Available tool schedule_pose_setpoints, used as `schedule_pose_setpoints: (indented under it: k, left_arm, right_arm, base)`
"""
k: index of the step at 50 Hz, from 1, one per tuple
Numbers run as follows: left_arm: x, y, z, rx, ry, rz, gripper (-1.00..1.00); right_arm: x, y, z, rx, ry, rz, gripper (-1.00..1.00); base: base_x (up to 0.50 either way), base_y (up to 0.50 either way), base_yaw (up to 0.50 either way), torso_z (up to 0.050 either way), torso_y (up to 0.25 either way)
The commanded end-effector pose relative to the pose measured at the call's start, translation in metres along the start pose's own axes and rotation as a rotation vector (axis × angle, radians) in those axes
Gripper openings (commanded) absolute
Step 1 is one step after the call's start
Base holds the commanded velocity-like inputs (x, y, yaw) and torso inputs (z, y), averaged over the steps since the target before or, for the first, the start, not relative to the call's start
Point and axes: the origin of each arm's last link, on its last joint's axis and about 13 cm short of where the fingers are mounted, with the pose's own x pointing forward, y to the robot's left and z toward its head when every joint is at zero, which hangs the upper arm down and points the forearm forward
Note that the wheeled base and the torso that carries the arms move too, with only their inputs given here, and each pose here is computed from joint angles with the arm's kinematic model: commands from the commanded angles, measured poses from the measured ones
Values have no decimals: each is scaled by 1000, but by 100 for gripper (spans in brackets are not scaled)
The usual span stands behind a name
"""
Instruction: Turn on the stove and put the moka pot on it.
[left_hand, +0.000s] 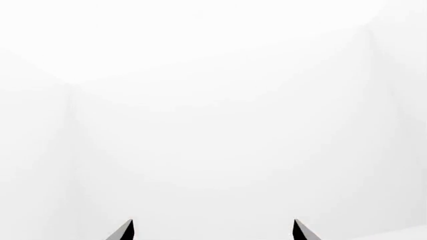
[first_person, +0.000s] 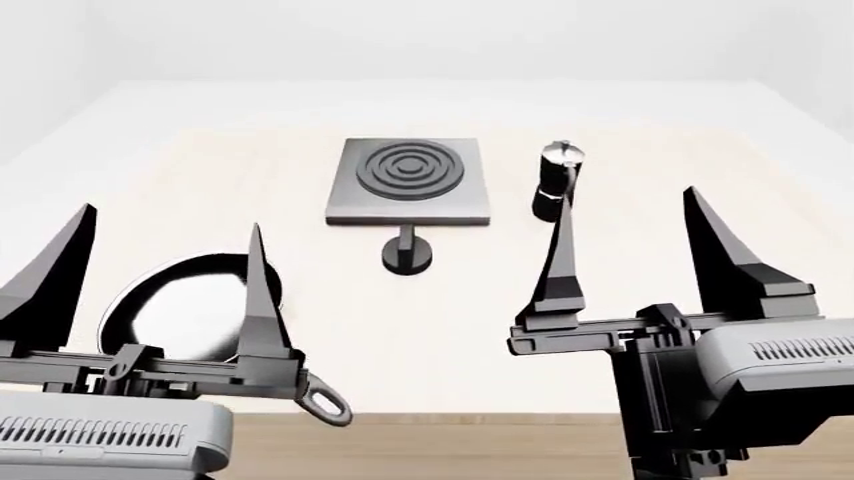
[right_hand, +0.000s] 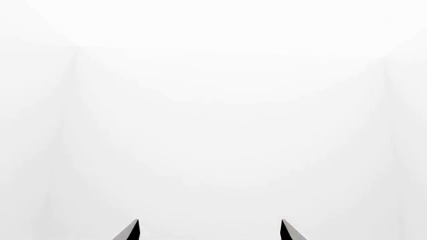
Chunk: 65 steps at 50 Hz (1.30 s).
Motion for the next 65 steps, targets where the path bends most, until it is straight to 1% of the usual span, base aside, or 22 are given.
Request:
schedule_pose_setpoints:
  k: [1, 65]
  left_arm:
    - [0, 0, 0, 0, 1, 0, 100]
    - [0, -1, -3, -2, 7, -4, 100]
  right_arm:
    - [0, 0, -1, -1, -1, 2, 100]
    - [-1, 2, -2, 0, -10, 16, 100]
  base:
    - [207, 0, 0, 0, 0]
    - [236, 0, 0, 0, 0]
